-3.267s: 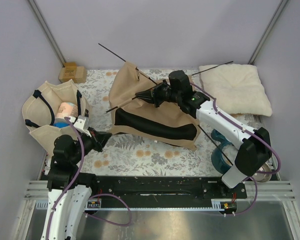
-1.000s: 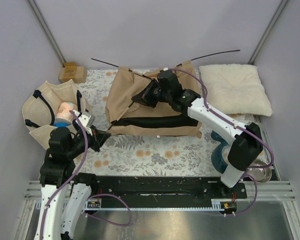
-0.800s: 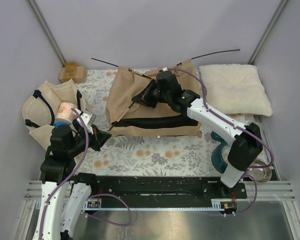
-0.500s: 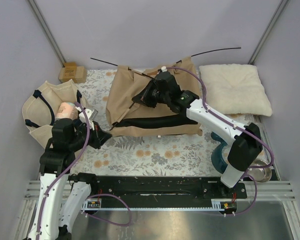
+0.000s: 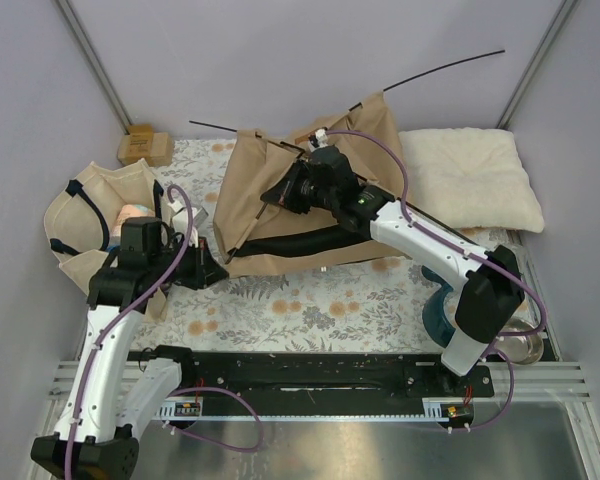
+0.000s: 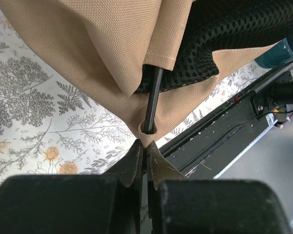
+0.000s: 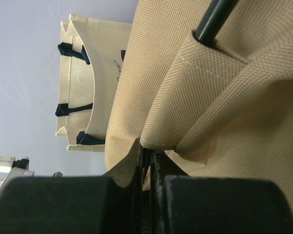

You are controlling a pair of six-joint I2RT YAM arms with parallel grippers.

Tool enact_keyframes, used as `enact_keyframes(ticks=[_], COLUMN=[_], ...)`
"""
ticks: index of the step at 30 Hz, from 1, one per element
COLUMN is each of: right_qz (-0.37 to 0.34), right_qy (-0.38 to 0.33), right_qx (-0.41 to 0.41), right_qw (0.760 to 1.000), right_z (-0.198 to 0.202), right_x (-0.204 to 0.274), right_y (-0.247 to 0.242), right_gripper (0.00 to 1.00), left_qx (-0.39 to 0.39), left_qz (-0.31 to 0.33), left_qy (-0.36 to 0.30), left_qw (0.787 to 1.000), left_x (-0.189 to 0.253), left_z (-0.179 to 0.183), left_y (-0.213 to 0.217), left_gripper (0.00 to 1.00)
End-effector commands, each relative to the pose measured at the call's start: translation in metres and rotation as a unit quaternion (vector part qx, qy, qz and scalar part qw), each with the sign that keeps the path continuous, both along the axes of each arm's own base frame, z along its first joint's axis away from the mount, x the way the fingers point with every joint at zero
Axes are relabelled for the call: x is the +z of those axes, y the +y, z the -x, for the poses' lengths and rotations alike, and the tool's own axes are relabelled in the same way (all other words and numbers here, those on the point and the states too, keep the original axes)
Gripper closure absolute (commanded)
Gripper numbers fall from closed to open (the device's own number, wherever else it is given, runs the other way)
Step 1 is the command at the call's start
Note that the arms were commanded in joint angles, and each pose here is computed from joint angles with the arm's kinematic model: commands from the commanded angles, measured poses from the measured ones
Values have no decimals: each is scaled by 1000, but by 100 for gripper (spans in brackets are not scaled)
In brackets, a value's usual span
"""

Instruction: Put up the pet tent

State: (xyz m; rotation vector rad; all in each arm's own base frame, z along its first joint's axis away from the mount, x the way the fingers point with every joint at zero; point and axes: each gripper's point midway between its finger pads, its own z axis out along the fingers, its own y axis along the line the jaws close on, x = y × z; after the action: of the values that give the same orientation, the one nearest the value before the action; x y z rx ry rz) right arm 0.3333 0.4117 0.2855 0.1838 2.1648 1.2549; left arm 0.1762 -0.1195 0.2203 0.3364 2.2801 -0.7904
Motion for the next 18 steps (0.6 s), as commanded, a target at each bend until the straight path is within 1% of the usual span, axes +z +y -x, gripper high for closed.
enact_keyframes(ticks=[1,4,7,10,18], right_qz=[7,2,0,5,17], right_qy=[-80,-92,-100,-104,-99], right_qx=[77,108,139,164,193], right_qw=[994,990,985,981,976], right_z=[20,26,33,38,45], right_x=[15,16,14,11,-6], right_y=[14,20,27,31,38], right_gripper=[100,100,100,100,100], left_qx=[-11,-14,-16,-24,-47], left_qz=[18,17,11,4,-16], left_qy=[-29,-8,0,8,-1], left_qw=[999,1000,1000,1000,999], left_x=[20,14,11,7,6], left_z=[-13,-16,-20,-20,-27], left_y=[-8,-9,-10,-11,-15], left_gripper=[100,98,98,94,91])
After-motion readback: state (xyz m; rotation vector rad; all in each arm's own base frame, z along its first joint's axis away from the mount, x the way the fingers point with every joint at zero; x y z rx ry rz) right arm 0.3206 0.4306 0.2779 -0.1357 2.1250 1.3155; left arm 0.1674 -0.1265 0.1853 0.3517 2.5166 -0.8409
